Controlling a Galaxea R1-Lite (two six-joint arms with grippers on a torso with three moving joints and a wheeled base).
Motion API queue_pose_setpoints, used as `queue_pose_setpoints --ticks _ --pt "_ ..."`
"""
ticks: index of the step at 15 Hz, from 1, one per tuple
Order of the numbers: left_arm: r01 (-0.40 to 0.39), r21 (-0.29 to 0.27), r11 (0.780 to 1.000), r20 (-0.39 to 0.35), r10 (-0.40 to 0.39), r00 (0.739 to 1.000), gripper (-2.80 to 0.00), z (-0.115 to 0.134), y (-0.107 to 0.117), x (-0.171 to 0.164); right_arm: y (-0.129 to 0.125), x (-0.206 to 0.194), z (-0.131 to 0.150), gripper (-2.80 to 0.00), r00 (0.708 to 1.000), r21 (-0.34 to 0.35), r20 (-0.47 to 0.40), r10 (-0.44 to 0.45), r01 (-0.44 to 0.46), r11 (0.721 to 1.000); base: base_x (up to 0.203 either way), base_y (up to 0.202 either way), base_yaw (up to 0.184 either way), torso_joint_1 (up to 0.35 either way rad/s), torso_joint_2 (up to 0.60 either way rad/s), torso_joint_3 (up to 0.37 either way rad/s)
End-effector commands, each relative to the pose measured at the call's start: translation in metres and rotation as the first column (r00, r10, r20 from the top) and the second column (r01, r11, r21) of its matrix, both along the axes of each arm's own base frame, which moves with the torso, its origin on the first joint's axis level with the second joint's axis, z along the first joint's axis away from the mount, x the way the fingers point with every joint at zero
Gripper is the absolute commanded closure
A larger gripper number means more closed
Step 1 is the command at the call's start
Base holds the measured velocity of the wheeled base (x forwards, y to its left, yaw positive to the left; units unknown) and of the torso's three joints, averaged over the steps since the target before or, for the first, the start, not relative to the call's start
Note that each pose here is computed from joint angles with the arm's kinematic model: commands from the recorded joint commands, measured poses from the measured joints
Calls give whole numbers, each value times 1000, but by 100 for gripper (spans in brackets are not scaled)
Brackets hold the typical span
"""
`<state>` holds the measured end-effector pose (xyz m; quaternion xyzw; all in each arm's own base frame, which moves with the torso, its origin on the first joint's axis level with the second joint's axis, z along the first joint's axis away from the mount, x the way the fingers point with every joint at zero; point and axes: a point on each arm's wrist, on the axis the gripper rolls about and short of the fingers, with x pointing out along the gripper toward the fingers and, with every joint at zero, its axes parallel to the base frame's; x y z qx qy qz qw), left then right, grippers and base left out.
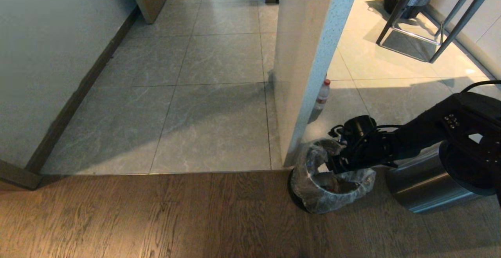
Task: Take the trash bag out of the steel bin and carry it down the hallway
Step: Pick up the trash bag
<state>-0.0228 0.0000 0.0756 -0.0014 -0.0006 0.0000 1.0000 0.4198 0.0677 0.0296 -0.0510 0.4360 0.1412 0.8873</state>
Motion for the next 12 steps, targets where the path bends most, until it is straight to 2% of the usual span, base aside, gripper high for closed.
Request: queue_pose_setpoints --ticks 1,8,12 --pt "0 0 1000 0 0 1000 0 0 0 0 2 1 0 -280 1000 2 1 9 -9 1000 0 0 0 0 0 0" --pt "0 0 1000 0 0 1000 0 0 0 0 20 15 -22 -280 998 27 -17 60 -60 998 0 0 0 0 0 0" --pt "0 0 1000 0 0 1000 0 0 0 0 29 24 -41 -280 996 16 -19 87 -87 996 0 0 0 0 0 0"
